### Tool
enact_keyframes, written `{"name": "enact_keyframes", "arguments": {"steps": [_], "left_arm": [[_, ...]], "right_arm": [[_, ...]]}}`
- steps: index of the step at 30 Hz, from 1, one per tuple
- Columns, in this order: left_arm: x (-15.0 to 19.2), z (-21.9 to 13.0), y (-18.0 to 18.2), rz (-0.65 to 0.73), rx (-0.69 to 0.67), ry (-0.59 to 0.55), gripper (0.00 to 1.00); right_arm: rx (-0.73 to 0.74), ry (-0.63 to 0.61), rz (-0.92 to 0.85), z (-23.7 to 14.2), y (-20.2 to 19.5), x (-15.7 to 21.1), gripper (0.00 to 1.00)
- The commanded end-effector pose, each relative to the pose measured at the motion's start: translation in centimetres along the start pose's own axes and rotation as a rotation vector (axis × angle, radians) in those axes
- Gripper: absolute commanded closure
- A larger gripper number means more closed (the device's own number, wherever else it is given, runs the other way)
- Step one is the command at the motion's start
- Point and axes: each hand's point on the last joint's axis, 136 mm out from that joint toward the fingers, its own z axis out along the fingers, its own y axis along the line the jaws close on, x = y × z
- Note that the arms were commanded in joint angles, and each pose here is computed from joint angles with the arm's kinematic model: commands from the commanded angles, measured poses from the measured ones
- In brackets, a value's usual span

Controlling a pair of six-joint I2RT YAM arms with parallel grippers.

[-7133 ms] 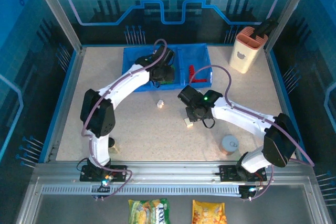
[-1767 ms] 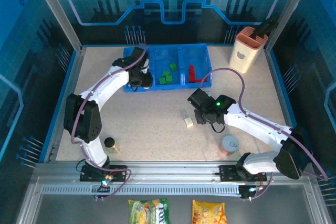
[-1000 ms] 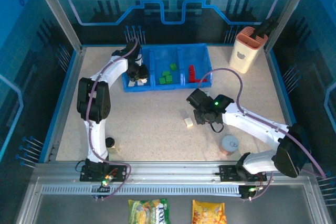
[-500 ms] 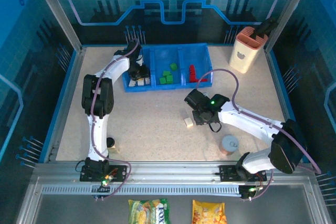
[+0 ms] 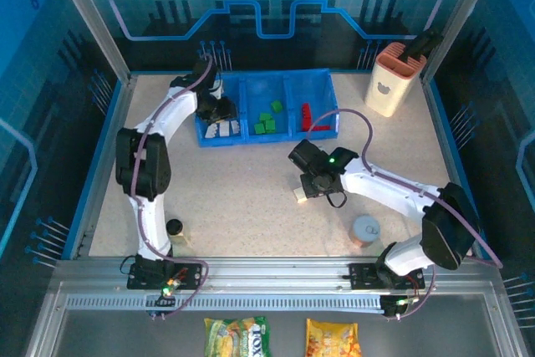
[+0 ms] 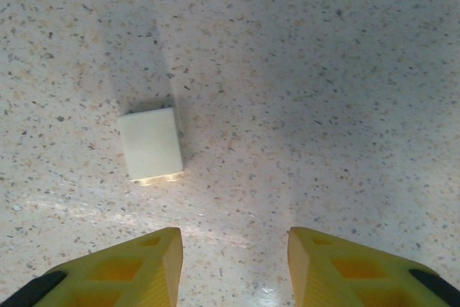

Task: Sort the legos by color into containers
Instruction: Place the lego in the container, then pick up the lego from the center of the table.

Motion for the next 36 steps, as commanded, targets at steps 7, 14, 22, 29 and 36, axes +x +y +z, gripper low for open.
{"name": "enact_keyframes", "arguments": {"steps": [7, 14, 22, 29, 36], "left_arm": [[4.4, -6.6, 0.6, 0.036, -0.017, 0.005, 0.58], [7.5, -10.2, 2.5, 0.086, -0.07, -0.003, 0.56], [9.9, -10.1, 4.0, 0.115, -0.069, -0.074, 0.56], [10.2, -9.4, 4.6, 0.144, -0.08, -0.1, 0.57], [10.1, -9.4, 4.6, 0.147, -0.075, -0.115, 0.57]], "right_arm": [[-0.051, 0.023, -0.072, 1.7, 2.8, -1.6, 0.53], [-0.04, 0.067, -0.119, 4.1, 4.2, -1.6, 0.49], [-0.04, 0.127, -0.108, 6.9, 5.1, -0.4, 0.47], [-0.034, 0.171, -0.1, 8.6, 5.5, 0.9, 0.5], [-0.013, 0.188, -0.109, 9.1, 5.5, 1.9, 0.59]]}}
